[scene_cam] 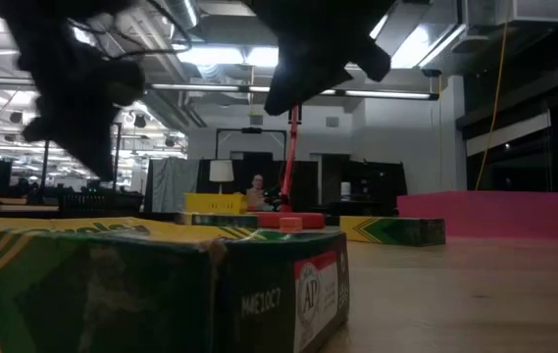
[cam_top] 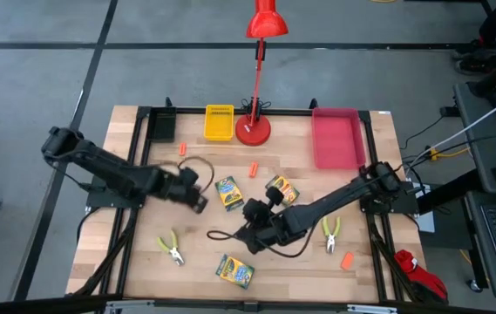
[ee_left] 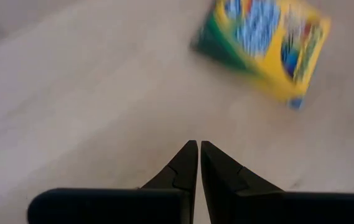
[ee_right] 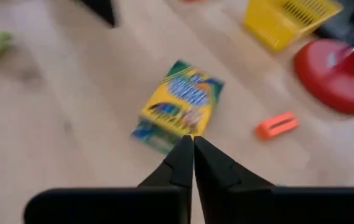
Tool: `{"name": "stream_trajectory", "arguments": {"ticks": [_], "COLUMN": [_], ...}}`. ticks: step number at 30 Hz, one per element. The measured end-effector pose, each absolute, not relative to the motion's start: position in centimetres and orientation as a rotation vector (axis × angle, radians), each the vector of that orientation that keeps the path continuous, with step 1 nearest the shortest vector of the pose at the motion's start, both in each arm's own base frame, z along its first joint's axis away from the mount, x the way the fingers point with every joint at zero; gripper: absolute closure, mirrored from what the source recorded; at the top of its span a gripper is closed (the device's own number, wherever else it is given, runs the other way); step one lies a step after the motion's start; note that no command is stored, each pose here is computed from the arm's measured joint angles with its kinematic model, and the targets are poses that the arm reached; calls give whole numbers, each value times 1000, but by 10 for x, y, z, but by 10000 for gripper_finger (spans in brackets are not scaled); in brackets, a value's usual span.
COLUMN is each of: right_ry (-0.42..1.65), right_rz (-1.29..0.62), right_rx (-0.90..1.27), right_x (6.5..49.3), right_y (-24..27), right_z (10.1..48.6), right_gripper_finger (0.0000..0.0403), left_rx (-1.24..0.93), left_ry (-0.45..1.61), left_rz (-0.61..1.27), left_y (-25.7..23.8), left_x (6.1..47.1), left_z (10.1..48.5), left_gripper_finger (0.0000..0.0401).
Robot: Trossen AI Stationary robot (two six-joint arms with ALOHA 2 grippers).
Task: Pick & Place School Supplies
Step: Put the yellow crayon box into the red bin
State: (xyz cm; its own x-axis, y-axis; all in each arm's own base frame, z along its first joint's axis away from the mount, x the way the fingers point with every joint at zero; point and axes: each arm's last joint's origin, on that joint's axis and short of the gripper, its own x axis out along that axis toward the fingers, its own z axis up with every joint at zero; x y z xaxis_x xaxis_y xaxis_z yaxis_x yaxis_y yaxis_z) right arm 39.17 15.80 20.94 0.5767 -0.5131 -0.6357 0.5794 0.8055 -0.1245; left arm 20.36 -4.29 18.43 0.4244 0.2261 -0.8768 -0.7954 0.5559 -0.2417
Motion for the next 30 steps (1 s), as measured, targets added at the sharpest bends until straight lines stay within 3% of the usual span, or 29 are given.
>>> {"name": "stream_trajectory", "arguments": {"ticks": [13, 21, 30], "right_ry": [778, 898, 948], "right_rz": [-552, -528, -501], "right_rx": [230, 304, 421], "right_x": [401, 420, 422], "right_y": [154, 136, 129], "right_z": [203, 162, 137], "right_gripper_finger": [365, 357, 314], "left_rx": [-1014, -1074, -1138], "left_ry": [883, 874, 893], "left_rz": [557, 469, 423], "left_y": [78, 93, 98], "left_x": [214, 227, 242], "left_z": [185, 169, 147], "left_gripper_finger": [386, 386, 386]}}
